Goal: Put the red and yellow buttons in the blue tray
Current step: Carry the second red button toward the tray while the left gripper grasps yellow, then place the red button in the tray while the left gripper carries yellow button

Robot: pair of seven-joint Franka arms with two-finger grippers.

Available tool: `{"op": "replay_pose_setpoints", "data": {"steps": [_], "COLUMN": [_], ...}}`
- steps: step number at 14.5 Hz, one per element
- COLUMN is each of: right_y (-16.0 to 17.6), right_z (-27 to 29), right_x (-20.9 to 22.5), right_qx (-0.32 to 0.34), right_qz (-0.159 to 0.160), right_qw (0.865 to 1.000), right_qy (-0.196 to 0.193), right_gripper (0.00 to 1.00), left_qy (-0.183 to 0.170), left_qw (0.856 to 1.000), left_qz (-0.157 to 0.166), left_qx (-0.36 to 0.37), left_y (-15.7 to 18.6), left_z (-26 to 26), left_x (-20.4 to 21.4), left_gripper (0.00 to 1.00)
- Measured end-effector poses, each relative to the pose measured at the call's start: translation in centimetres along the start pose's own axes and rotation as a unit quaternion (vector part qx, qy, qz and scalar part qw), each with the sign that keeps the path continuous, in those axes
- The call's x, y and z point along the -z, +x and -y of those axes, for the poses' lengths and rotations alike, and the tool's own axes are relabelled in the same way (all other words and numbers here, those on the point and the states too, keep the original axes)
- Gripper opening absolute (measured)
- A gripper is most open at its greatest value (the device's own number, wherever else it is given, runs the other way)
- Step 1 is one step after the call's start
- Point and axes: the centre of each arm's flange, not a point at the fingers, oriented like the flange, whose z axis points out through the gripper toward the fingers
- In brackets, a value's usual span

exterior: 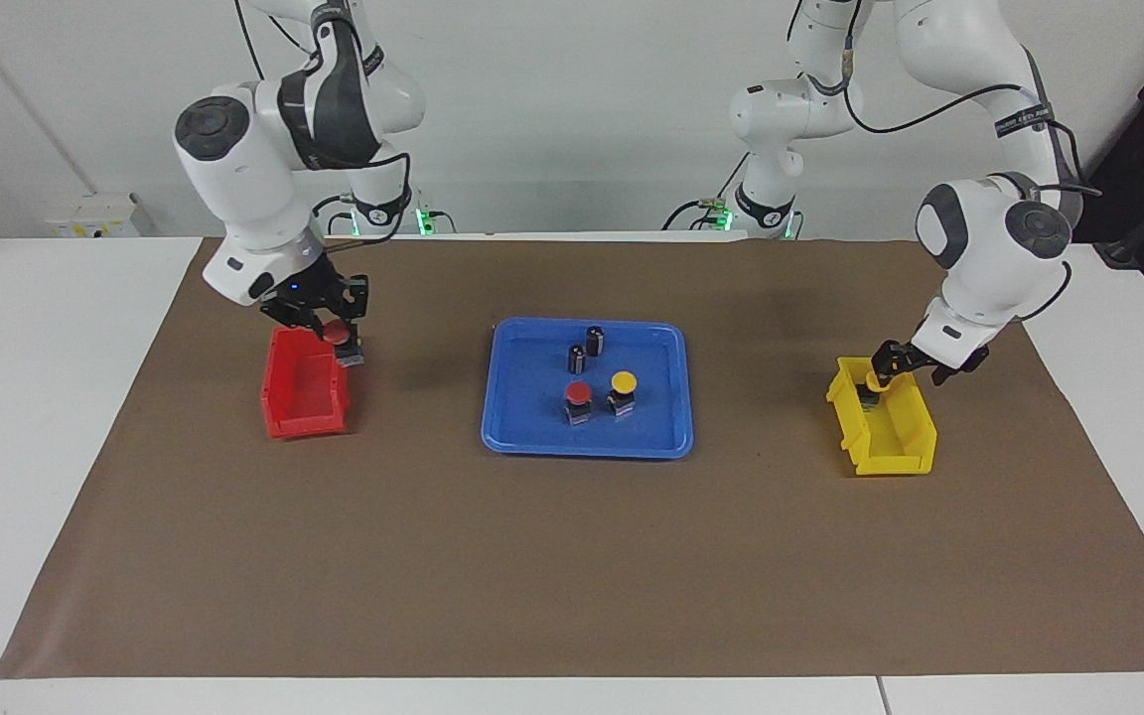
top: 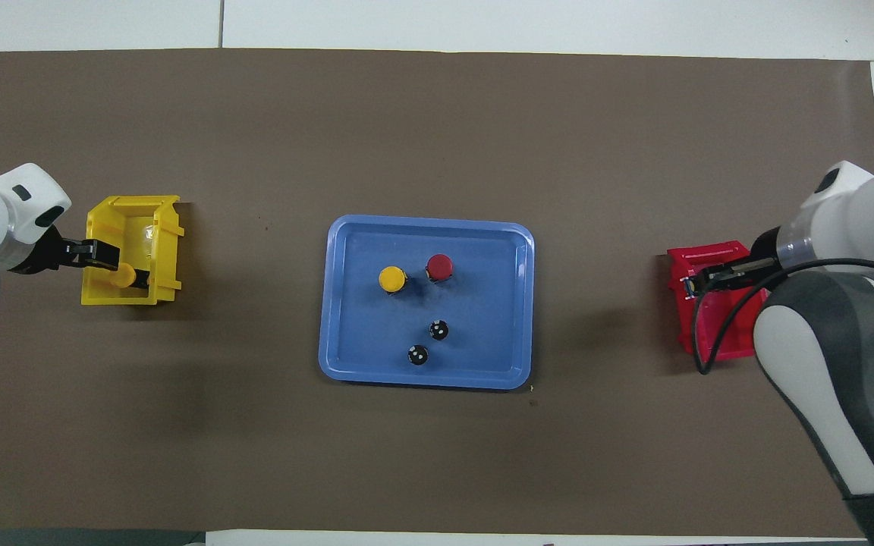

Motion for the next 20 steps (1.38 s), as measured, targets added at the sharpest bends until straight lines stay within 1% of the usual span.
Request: {"op": "replay_pose_setpoints", "data": {"steps": [1,2,3,4,5,6,9,11,12,13,14,15,16,17,18,19,20], "right_y": [0.5,0.9,1.1,1.2,1.4,1.7,2.0,1.8,1.6,1.4,1.2,1.2,1.2,1.2,1.3,1.4,1.5], "right_z": [3.0,6.0,8.8,11.5,13.7,15.0,14.9,14.5,14.9,15.6,16.4,17.1,17.6,17.9,18.0,18.0,17.9], "right_x": [0.0,-0.3,-1.0,-2.0,-3.3,-4.6,-7.5,-8.6,-9.1,-9.6,-10.2,-10.8,-11.4,-12.0,-12.4,-12.8,-13.0], "right_qx": [-0.015,-0.033,-0.049,-0.062,-0.07,-0.076,-0.085,-0.087,-0.084,-0.079,-0.077,-0.079,-0.079,-0.079,-0.079,-0.08,-0.08], "right_qz": [-0.006,-0.016,-0.026,-0.034,-0.041,-0.046,-0.055,-0.059,-0.061,-0.062,-0.062,-0.062,-0.062,-0.061,-0.059,-0.059,-0.06], "right_qw": [1.0,0.999,0.998,0.997,0.997,0.996,0.995,0.994,0.994,0.995,0.995,0.995,0.995,0.995,0.995,0.995,0.995], "right_qy": [0.0,0.001,0.004,0.008,0.011,0.014,0.017,0.019,0.019,0.02,0.021,0.021,0.022,0.022,0.021,0.021,0.021], "right_gripper": [0.41,0.41,0.41,0.41,0.41,0.41,0.41,0.41,0.41,0.41,0.41,0.41,0.41,0.41,0.41,0.41,0.41], "left_qy": [0.0,0.0,0.0,0.001,0.001,0.001,0.0,-0.001,-0.001,-0.001,-0.001,-0.001,-0.001,-0.002,-0.002,-0.002,-0.001], "left_qw": [1.0,1.0,1.0,1.0,1.0,1.0,1.0,1.0,1.0,1.0,1.0,1.0,1.0,1.0,1.0,1.0,1.0], "left_qz": [-0.003,-0.005,-0.007,-0.008,-0.008,-0.007,-0.002,-0.002,-0.001,-0.001,-0.003,-0.005,-0.006,-0.007,-0.008,-0.003,0.011], "left_qx": [0.0,0.0,0.001,0.002,0.003,0.003,0.004,0.005,0.005,0.006,0.006,0.007,0.01,0.014,0.018,0.021,0.023], "left_y": [0.0,0.1,0.1,0.2,0.2,0.1,-0.2,-0.4,-0.6,-0.7,-0.8,-0.9,-0.9,-0.8,-0.7,-0.5,-0.1], "left_z": [-0.4,-0.8,-1.3,-1.8,-2.2,-2.4,-2.6,-2.5,-2.5,-2.6,-2.6,-2.6,-2.6,-2.5,-2.5,-2.4,-2.3], "left_x": [0.2,0.4,0.6,0.7,0.7,0.6,-0.1,-0.6,-0.9,-1.2,-1.5,-1.6,-1.6,-1.6,-1.3,-0.8,0.3], "left_gripper": [0.86,0.84,0.83,0.81,0.81,0.77,0.77,0.72,0.72,0.67,0.67,0.57,0.44,0.41,0.41,0.41,0.41]}}
